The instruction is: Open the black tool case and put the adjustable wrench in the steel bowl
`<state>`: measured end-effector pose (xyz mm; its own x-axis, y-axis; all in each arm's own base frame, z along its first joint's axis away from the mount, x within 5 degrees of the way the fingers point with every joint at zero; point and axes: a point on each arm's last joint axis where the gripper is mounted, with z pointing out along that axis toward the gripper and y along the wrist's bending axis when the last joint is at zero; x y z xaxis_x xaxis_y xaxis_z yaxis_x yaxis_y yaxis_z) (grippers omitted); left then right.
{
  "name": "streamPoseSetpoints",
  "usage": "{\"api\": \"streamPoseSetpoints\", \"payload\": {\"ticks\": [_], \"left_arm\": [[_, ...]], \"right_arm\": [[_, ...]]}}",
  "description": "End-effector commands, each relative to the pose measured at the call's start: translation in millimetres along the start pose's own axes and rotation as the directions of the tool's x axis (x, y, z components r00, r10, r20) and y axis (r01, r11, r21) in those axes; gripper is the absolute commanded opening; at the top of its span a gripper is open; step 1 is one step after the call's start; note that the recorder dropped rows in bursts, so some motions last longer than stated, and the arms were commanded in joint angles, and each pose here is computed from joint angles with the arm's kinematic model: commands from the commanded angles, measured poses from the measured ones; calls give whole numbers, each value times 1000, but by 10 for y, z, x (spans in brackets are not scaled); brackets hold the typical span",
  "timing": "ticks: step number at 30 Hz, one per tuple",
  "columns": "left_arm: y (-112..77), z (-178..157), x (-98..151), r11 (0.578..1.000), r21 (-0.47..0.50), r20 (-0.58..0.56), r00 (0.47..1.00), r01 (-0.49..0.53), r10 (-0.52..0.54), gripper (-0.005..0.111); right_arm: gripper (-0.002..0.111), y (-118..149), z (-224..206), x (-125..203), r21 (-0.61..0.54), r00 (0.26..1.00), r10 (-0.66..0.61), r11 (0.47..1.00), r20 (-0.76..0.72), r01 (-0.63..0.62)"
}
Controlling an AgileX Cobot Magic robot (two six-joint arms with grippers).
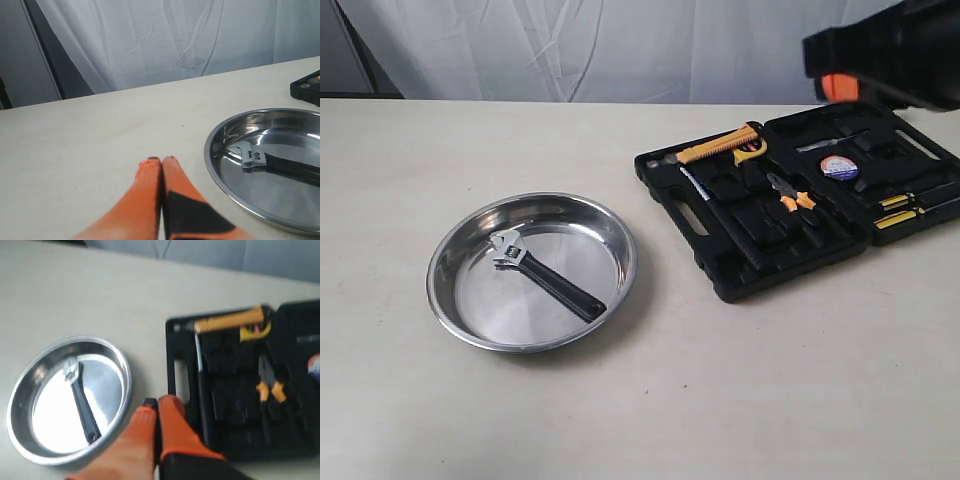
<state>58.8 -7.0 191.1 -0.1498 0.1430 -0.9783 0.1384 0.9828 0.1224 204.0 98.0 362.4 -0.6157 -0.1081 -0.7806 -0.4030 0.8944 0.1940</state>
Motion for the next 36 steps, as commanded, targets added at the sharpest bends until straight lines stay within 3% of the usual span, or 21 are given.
{"api": "streamPoseSetpoints", "payload": {"ticks": [1,6,11,17,22,36], "left_arm": [[2,-7,-19,1000,-3,19,1000,6,-6,0],[2,-7,-19,1000,-3,19,1000,6,-6,0],[2,-7,-19,1000,-3,19,1000,6,-6,0],[2,-7,-19,1000,-3,19,1000,6,-6,0],[2,-7,-19,1000,-3,19,1000,6,-6,0],[4,-7,-19,1000,-4,19,1000,0,0,0]], "right_arm": [[-1,-77,-402,204,41,938,-16,999,346,2],[-1,-337,-561,805,67,835,144,975,531,-211],[-1,-592,-530,1490,133,728,249,896,639,-423],[-1,-675,-434,2067,164,666,242,858,706,-486],[-1,-666,-498,2161,169,609,200,853,768,-494],[-1,-628,-491,2262,209,647,200,842,736,-498]]}}
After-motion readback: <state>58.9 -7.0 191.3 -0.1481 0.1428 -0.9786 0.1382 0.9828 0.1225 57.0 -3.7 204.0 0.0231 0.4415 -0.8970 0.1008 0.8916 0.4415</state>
